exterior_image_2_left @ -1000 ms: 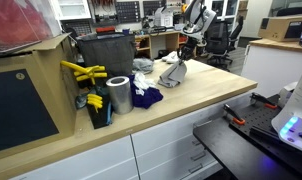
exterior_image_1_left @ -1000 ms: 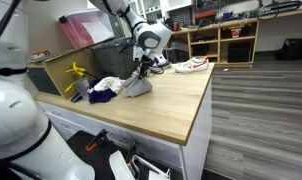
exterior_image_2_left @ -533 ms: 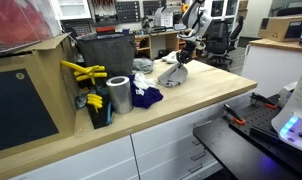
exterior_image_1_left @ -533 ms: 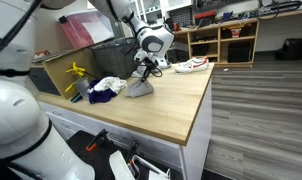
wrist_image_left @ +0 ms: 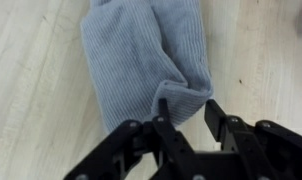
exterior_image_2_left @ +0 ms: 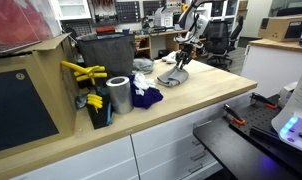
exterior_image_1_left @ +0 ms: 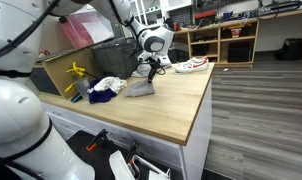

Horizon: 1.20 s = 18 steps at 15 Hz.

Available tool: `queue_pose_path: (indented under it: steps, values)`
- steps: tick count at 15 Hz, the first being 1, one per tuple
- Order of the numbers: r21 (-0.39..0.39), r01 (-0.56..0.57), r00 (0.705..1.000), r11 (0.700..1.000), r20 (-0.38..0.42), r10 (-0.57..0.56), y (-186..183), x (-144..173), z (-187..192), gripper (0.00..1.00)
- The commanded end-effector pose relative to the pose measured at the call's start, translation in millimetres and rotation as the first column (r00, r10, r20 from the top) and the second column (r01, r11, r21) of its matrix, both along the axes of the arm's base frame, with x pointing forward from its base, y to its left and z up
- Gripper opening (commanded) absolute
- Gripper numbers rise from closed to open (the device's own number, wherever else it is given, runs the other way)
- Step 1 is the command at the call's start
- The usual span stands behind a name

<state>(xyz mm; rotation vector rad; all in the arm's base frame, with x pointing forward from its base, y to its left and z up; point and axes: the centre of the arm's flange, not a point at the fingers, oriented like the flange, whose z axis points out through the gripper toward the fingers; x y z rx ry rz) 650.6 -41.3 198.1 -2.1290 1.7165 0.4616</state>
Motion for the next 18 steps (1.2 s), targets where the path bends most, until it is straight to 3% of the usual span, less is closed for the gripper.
queue_pose_path:
  steps: [1,4,8,14,16,18]
  values:
    - [-0.190,-0.001,0.996,0.982,0.088,0.018,6.1,13.7,27.1,0.75]
    - [-0.329,-0.024,0.979,0.944,0.182,0.089,12.6,18.8,49.1,0.96]
    - [-0.401,-0.112,0.944,0.909,0.244,0.224,32.4,13.9,81.9,1.00]
    - [-0.334,-0.368,0.857,0.868,0.239,0.456,68.9,-23.2,106.2,1.00]
    - [-0.296,-0.465,0.816,0.834,0.222,0.534,75.9,-39.5,99.0,1.00]
    - [-0.260,-0.569,0.757,0.780,0.206,0.621,76.5,-58.3,84.2,1.00]
